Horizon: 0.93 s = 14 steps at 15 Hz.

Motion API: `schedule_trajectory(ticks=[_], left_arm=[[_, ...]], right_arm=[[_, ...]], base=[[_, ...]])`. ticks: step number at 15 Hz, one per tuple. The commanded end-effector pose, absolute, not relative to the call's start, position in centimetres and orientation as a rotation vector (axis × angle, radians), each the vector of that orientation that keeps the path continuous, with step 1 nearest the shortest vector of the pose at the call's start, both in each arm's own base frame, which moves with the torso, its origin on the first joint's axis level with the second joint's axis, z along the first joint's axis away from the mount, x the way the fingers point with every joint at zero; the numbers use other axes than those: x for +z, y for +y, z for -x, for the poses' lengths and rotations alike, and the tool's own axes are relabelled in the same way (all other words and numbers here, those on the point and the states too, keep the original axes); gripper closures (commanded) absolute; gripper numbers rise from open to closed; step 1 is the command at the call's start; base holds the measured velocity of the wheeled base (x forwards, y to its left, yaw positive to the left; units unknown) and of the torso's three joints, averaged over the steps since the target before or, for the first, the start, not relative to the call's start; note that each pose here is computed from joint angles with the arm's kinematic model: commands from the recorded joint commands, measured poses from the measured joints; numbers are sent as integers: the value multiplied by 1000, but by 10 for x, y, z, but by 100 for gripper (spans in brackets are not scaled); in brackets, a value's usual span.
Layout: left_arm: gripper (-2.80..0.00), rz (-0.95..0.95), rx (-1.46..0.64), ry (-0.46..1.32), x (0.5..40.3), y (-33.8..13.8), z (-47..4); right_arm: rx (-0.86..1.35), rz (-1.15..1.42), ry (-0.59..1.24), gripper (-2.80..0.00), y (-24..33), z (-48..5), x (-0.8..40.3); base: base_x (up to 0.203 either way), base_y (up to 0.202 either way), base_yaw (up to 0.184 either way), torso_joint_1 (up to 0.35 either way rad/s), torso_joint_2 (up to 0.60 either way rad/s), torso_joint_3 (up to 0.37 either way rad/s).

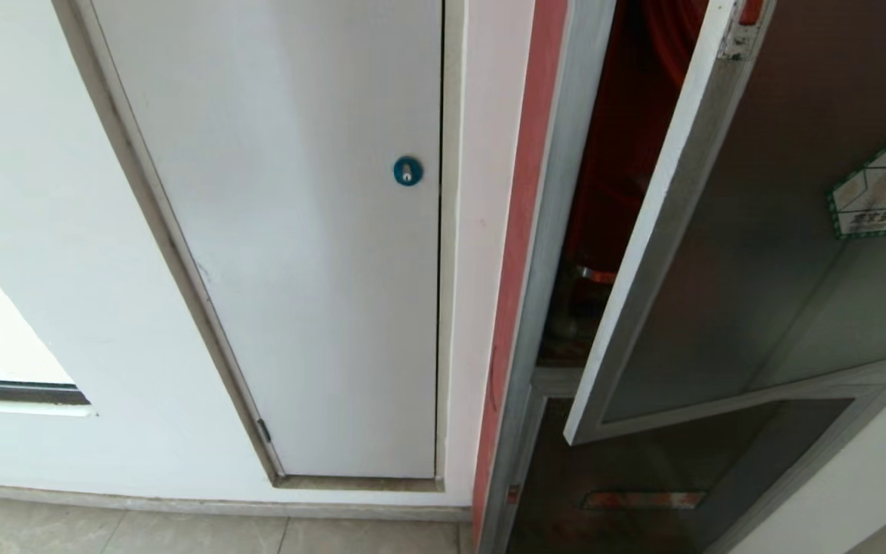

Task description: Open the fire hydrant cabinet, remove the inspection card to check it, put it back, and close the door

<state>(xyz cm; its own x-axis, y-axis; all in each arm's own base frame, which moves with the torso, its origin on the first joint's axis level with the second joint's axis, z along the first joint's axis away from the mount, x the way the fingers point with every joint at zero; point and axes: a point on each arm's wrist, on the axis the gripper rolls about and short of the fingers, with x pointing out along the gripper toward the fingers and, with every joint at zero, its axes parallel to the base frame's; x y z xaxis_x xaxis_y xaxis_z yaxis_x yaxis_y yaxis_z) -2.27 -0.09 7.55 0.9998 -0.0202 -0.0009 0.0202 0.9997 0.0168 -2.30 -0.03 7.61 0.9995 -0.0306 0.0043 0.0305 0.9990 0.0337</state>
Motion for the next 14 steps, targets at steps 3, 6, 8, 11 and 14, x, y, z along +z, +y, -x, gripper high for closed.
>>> schedule_trajectory(ticks=[3, 6, 8, 11, 14], left_arm=[[0, -17, -20, 1, 76, -1, 23], [0, -17, -20, 1, 76, -1, 23], [0, -18, -20, 1, 76, -1, 23], [0, -17, -20, 2, 75, -1, 23], [0, -17, -20, 1, 76, -1, 23]], right_arm=[[-31, -34, -4, 0, 0, 23, 76], [-31, -34, -5, 0, 0, 23, 76], [-31, -35, -5, 0, 0, 23, 76], [-31, -41, -5, 0, 0, 23, 76], [-32, -41, -5, 0, 0, 23, 76]], base=[[194, 0, 1, 2, 0, 0], [194, 0, 0, 1, 3, 2], [173, 0, 0, 0, 6, 6], [21, 0, 0, 4, 6, 1], [0, 0, 0, 0, 0, 0]])
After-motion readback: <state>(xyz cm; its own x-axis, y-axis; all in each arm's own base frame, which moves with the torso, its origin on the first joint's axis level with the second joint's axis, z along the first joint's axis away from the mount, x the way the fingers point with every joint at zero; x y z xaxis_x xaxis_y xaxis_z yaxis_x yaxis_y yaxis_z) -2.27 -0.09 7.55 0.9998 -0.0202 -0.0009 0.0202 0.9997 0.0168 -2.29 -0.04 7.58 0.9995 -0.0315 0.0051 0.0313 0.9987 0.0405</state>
